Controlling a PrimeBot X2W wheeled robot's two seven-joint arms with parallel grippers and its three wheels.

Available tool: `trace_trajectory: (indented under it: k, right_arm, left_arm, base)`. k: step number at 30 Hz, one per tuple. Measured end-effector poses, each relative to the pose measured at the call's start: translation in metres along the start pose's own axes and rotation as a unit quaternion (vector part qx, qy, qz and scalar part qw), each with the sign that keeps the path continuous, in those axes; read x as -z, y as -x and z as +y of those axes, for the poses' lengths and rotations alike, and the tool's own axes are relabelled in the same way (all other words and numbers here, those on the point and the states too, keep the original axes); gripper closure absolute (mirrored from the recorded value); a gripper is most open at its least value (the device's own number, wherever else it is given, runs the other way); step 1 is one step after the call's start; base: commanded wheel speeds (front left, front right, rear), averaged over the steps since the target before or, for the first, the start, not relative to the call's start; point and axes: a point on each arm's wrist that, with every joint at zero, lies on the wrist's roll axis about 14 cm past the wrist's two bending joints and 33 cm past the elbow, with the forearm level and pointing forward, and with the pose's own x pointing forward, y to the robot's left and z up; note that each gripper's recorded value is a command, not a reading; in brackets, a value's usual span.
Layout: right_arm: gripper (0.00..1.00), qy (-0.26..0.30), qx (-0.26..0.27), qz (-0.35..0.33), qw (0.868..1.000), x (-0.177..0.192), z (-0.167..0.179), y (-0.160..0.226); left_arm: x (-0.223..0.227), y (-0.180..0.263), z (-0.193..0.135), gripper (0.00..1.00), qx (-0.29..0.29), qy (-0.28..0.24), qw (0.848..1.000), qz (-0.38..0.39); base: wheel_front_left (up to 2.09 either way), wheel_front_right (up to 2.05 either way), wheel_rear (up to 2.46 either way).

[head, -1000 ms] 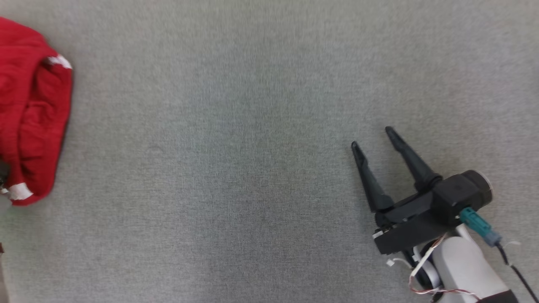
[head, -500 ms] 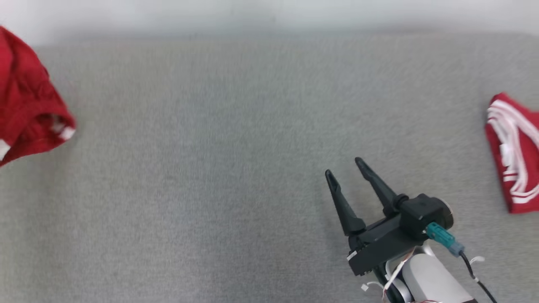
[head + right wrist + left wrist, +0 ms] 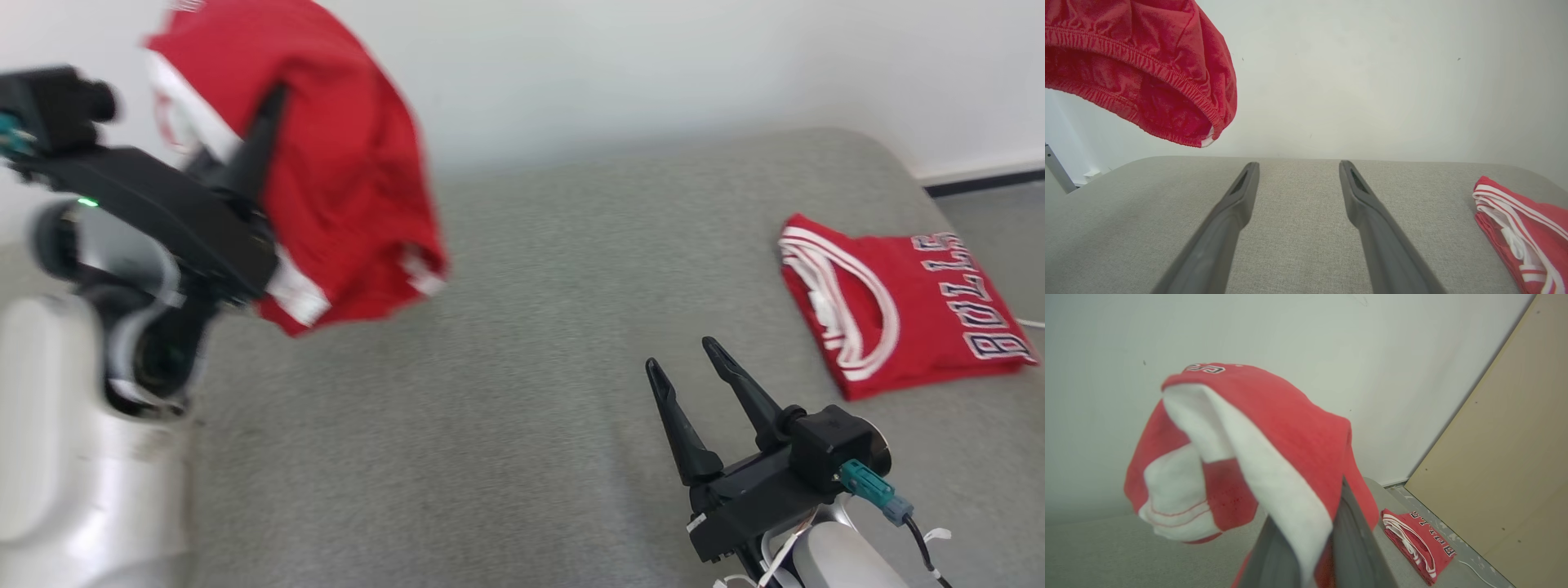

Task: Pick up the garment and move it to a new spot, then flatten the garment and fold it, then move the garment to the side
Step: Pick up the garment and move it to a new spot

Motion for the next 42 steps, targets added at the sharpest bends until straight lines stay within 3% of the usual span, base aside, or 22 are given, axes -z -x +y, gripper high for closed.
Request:
trace_trajectory:
  k: [3,8,11,17,18,19,26,33,42]
  right_arm:
    - [0.00,0.007,0.026,-0.004,1.000,-0.005,-0.016,0.013]
    - [0.00,0.013,0.059,-0.008,0.998,-0.010,-0.033,0.031]
    - [0.00,0.018,0.078,-0.008,0.997,-0.013,-0.044,0.039]
    - [0.00,0.026,0.119,0.000,0.993,-0.012,-0.068,0.056]
    - [0.00,0.026,0.123,0.003,0.992,-0.010,-0.070,0.058]
    - [0.00,0.027,0.127,0.006,0.992,-0.008,-0.072,0.059]
    - [0.00,0.025,0.139,0.019,0.990,0.000,-0.079,0.063]
    - [0.00,0.024,0.130,0.020,0.991,0.003,-0.077,0.063]
    - [0.00,0.032,0.104,-0.003,0.994,-0.011,-0.069,0.051]
  left_arm:
    - [0.032,-0.012,-0.042,1.00,0.052,0.022,0.998,0.030]
    - [0.091,-0.022,-0.080,1.00,0.097,0.061,0.990,0.078]
    - [0.136,-0.026,-0.087,1.00,0.100,0.066,0.986,0.120]
    - [0.215,-0.029,-0.082,1.00,0.087,0.018,0.979,0.185]
    - [0.227,-0.028,-0.078,0.62,0.083,0.011,0.977,0.194]
    - [0.237,-0.027,-0.075,0.00,0.076,0.009,0.977,0.201]
    - [0.261,-0.023,-0.060,0.00,0.042,0.022,0.981,0.186]
    - [0.220,-0.015,-0.031,0.00,-0.013,0.038,0.996,0.081]
    - [0.179,0.041,0.032,0.00,-0.109,-0.010,0.994,0.024]
  base:
    - [0.00,0.00,0.00]
    - [0.00,0.00,0.00]
    - [0.00,0.00,0.00]
    - [0.00,0.00,0.00]
    - [0.00,0.00,0.00]
    - [0.00,0.00,0.00]
    - [0.00,0.00,0.00]
    - [0.00,0.00,0.00]
    - [0.00,0.00,0.00]
